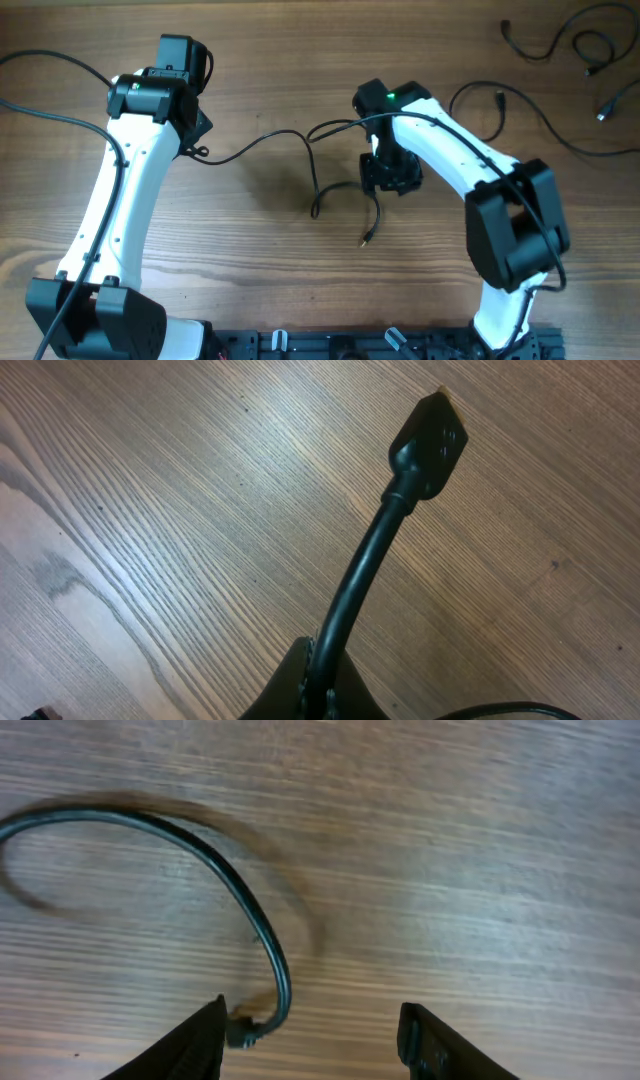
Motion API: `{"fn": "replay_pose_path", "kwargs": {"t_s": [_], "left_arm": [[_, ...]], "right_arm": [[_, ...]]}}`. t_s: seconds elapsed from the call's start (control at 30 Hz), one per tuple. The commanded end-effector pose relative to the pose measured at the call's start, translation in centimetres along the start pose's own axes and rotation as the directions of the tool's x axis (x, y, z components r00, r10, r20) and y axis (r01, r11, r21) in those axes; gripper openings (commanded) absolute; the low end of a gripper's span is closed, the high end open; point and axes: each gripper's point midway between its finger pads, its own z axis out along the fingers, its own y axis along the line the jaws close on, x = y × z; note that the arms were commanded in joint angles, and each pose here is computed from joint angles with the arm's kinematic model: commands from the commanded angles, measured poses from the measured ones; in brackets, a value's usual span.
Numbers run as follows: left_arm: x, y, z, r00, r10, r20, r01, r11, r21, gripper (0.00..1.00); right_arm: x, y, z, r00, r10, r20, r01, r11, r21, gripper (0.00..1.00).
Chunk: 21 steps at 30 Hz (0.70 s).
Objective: Untangle cables
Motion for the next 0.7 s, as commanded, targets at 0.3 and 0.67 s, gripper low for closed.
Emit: {"fn": "replay_pose_path", "kwargs": {"t_s": [0.3,0.67], "left_arm": [[-0.4,0.2,0.2,1.000,-0.011,0.011,0.011,1.000,-0.019,0.07],[-2.1,4.7,2.2,0.986,-0.157,-0.050,0.153,0.985,-0.081,0.04]], "right_arm": [[0.6,1.1,5.3,0.996,-0.088,0.001,0.088,0.990,-0.107,0.04],[-2.5,-9.8,-10.8,0.851,0.366,0.378,-0.403,0.915,0.019,0.04]]}}
